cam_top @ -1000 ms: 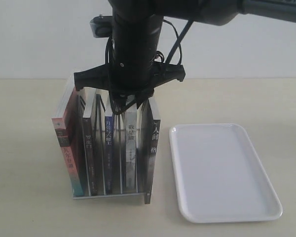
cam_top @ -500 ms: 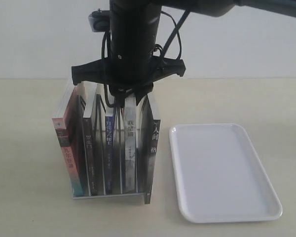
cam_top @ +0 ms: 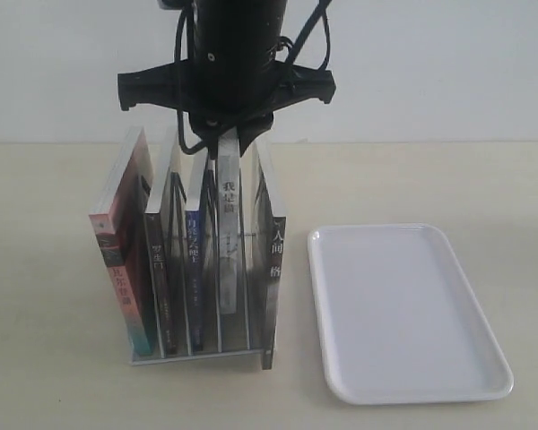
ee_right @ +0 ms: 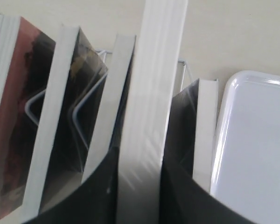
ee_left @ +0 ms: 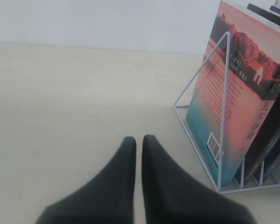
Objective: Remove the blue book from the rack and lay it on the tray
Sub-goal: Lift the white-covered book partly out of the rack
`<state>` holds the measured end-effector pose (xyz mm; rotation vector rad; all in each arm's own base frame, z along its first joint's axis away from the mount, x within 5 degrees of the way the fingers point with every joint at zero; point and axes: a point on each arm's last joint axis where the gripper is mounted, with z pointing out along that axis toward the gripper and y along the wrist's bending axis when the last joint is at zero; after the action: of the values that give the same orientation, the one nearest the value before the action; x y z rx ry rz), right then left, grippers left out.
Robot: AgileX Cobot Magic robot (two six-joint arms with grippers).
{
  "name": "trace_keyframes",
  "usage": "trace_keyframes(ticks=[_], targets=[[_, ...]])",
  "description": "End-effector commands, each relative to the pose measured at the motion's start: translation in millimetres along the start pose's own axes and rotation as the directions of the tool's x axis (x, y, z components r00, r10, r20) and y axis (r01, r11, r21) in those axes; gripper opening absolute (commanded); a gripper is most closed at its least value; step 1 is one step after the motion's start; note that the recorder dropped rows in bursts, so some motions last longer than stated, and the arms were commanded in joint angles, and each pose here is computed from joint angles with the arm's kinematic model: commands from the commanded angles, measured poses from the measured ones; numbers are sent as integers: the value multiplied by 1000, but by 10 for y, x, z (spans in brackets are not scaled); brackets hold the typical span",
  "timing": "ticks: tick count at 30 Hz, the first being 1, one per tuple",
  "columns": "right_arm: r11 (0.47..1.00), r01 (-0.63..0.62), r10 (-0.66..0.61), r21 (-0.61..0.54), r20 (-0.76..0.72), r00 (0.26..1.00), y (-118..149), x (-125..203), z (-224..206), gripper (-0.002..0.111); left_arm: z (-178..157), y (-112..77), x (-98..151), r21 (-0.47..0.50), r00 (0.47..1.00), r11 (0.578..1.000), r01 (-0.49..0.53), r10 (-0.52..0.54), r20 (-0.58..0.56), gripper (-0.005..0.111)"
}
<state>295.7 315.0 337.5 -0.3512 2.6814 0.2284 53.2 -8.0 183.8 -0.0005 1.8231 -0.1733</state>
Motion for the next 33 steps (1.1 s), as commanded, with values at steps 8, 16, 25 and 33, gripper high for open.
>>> trace_keyframes(ticks=[8,16,25,33], targets=[[996,-6,19,-89,141,990,-62,-64,-568,0,1,3,5,-3,1000,1000,2,-2,5,4],[994,-9,28,-110,169,985,-98,-53,-739,0,1,3,5,-3,1000,1000,2,-2,5,4],[993,-8,29,-116,184,982,-118,-47,-820,0,1,3,5,-3,1000,1000,2,-2,5,4],[993,-5,27,-114,186,982,-119,-48,-820,0,1,3,5,-3,1000,1000,2,-2,5,4]])
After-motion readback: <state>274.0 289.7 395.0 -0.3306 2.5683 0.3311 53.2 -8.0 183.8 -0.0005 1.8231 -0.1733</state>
